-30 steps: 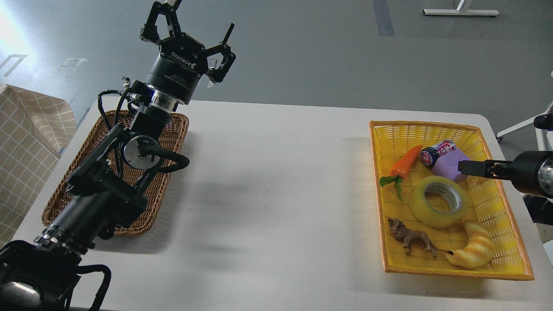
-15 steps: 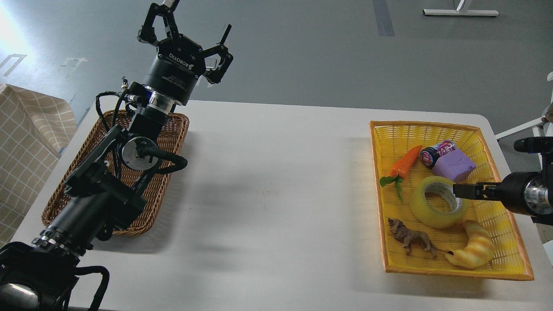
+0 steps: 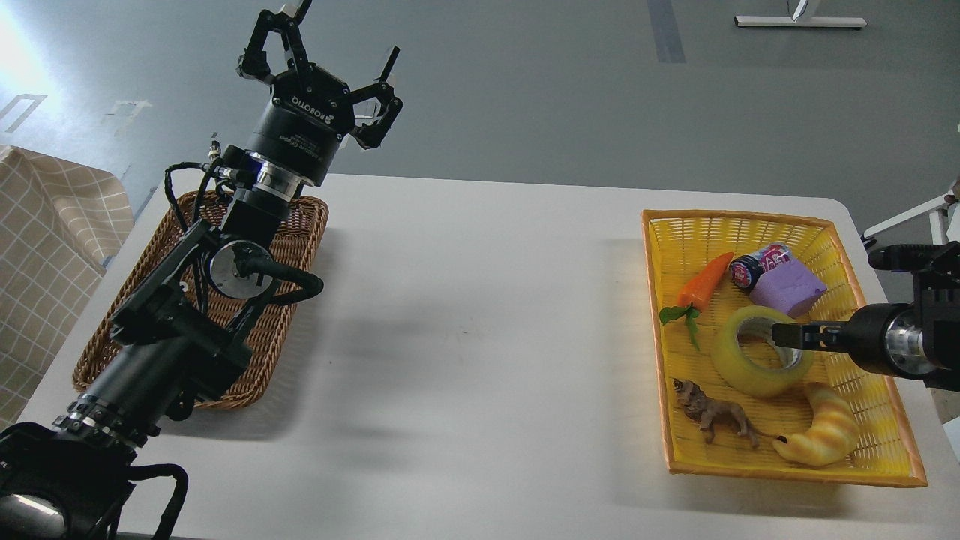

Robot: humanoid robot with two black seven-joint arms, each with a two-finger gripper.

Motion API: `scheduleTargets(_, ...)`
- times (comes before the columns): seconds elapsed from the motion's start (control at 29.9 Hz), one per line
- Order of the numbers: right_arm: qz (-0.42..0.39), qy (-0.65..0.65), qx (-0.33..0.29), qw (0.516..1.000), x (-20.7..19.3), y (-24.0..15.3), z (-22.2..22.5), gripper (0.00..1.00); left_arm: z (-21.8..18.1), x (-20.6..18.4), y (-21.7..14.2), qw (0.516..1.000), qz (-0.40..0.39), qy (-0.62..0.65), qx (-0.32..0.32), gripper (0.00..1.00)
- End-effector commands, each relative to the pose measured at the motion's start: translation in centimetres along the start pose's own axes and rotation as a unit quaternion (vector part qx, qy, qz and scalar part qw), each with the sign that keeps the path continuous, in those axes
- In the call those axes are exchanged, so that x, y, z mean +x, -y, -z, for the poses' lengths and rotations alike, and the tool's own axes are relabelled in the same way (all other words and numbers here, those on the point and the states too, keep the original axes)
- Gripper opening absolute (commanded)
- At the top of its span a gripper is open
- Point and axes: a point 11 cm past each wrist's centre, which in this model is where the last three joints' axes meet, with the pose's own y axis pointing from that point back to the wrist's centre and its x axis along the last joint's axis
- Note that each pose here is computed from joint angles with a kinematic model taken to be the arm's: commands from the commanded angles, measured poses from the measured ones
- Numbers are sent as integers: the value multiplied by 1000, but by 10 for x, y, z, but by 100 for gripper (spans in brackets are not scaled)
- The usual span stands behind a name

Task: Place and transfer tape with both arms
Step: 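Reach the right gripper into the tape roll's hole and grip it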

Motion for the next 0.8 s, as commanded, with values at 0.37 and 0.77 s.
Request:
scheduleTargets(0.37,8,-15,-6,1000,-6,8,2,61,-2,1,0,1000,-1,2,-1,98)
scheduleTargets(0.77,9,-16,-5,1000,-6,13,5,36,-2,2,-1,1000,-1,2,0,98)
